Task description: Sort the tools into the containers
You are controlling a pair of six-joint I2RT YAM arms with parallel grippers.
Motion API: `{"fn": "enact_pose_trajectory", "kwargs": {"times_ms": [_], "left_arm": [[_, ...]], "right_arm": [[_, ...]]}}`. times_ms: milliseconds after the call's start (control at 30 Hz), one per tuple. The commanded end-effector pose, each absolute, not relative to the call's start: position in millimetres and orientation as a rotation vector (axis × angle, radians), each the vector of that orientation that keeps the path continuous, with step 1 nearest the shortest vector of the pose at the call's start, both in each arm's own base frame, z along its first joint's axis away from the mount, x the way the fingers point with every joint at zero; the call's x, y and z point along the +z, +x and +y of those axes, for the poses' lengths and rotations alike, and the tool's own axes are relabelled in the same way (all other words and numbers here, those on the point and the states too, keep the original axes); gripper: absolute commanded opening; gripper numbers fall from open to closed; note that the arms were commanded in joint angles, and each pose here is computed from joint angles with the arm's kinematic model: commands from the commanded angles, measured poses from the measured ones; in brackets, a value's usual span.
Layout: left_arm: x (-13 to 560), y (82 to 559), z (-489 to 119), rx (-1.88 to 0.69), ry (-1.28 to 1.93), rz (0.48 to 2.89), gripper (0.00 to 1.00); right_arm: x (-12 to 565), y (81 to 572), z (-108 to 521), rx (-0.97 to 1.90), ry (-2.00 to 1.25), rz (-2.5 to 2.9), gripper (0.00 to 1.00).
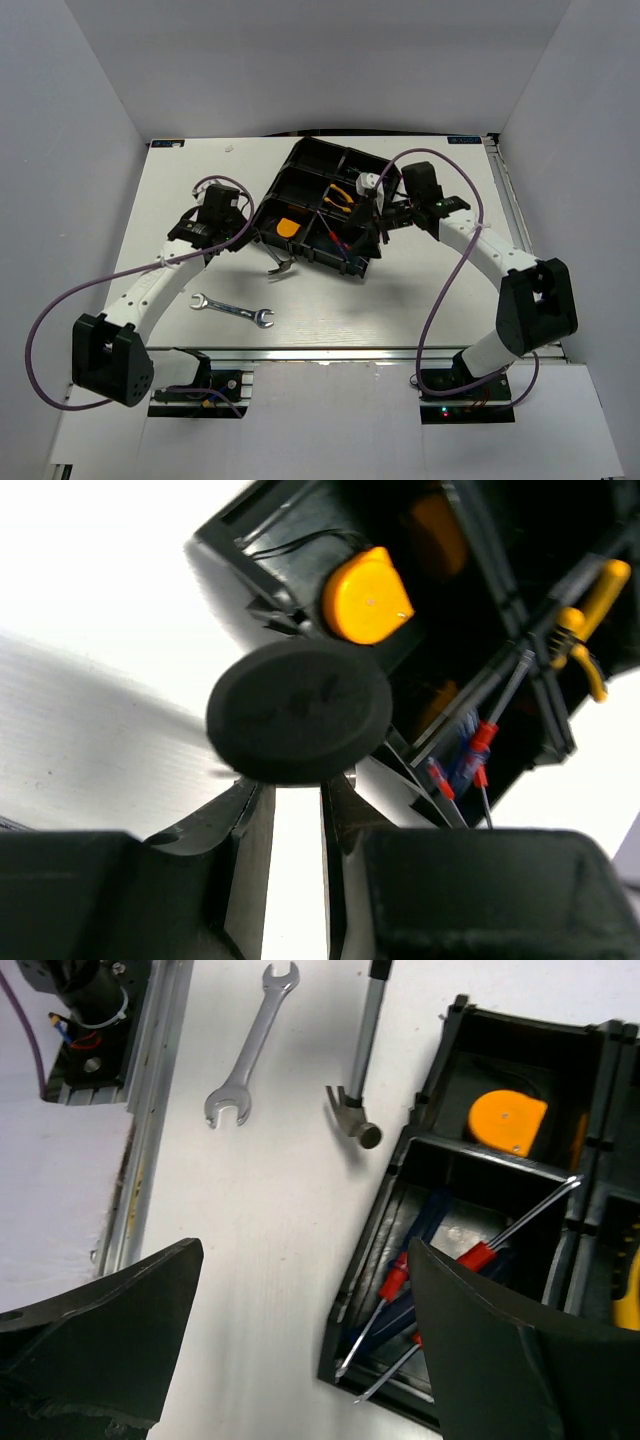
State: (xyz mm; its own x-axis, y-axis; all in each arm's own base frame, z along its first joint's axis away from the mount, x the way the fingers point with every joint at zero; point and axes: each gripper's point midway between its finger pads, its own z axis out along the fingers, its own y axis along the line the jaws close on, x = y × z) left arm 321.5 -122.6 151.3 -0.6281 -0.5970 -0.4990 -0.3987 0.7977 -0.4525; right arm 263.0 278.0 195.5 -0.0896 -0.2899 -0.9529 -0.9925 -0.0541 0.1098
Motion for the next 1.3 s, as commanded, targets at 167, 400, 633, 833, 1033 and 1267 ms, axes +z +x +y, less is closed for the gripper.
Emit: {"fn": "enact_pose_trajectory", "kwargs": {"times_ms": [167,400,633,833,1033,1267], "left_arm": [[213,323,-131,-0.534,-0.521,2.177,0.00],[260,328,-140,-0.604,-0.419,2.093,0.00],[304,350,-153,-0.665,-0.391,2.024,0.00],[318,398,-165,-0.648,-0.380,1.976,0.00],[308,463,-174,-0.570,-0.385,1.940,0.00],[286,518,-185,-0.497,-0.342,1.943,0.00]], "right_arm": [[230,286,289,1.109,-1.439,1.349,0.89],[237,285,280,1.055,-1.448,1.333,0.89],[244,294,255,1.008,-1.391,1.360,0.89],[243,299,230,0.963,-1.330,1.402,0.89],[240,302,207,0.931,-1.272,1.438,0.89],[237,300,188,0.898,-1.233,1.460,0.89]]}}
